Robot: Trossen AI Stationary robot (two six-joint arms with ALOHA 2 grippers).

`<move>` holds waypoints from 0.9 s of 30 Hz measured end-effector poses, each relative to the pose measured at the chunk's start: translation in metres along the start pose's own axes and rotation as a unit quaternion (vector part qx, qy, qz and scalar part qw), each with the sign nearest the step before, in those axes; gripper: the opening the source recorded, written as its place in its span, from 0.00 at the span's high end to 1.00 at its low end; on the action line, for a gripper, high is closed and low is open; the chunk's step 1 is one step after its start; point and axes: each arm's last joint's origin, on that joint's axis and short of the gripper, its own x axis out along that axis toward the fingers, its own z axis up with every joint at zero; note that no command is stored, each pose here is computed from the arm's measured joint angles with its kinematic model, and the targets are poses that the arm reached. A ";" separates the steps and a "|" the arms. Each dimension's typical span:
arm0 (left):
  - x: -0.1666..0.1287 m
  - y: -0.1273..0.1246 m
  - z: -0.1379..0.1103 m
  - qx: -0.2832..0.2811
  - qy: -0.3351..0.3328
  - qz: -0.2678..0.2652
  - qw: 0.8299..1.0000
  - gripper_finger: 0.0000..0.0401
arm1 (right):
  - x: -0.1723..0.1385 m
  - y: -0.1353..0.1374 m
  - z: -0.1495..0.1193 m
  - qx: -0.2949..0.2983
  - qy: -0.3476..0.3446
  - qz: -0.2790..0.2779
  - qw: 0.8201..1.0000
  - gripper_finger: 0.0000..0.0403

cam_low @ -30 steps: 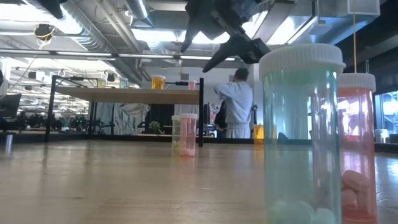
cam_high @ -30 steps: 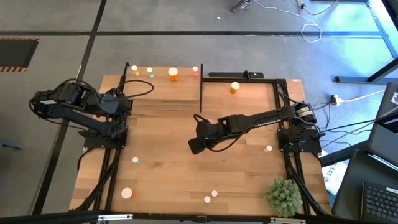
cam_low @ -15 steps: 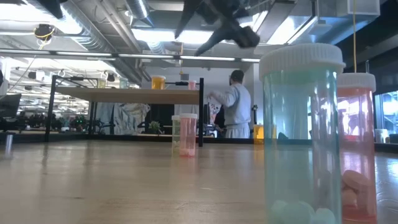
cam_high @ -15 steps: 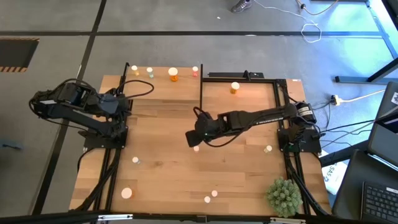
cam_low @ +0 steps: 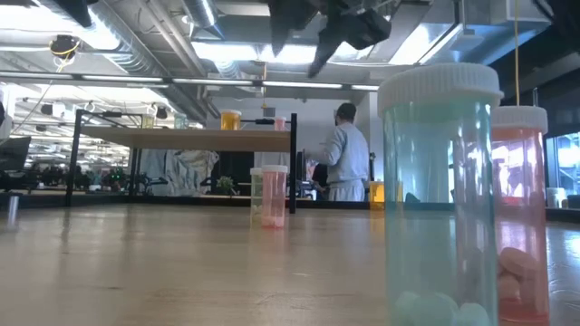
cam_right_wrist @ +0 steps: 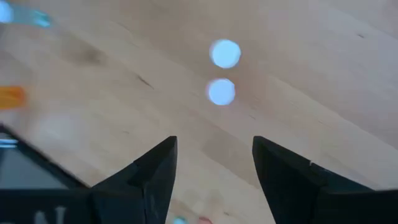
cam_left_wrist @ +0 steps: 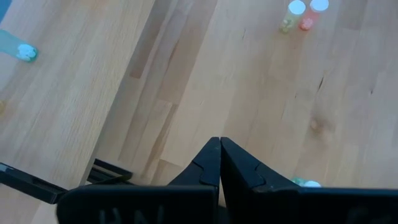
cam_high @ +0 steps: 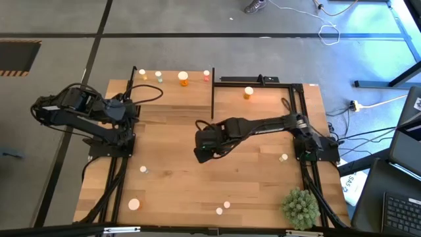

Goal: Pick and place medicine bottles onto shelf by color
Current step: Put the top small red pill bottle on the shelf

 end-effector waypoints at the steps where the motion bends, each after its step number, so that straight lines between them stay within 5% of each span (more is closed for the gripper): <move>1: 0.000 0.000 0.000 0.000 0.000 0.000 1.000 1.00 | 0.003 0.002 0.001 0.000 0.006 -0.016 1.000 0.47; 14: 0.000 0.000 0.000 0.000 0.002 -0.003 1.000 1.00 | 0.046 0.021 0.006 -0.002 0.038 -0.029 0.999 0.47; 27: 0.000 0.000 0.000 0.000 0.003 -0.003 1.000 1.00 | 0.046 0.020 0.011 0.001 0.014 -0.037 0.999 0.47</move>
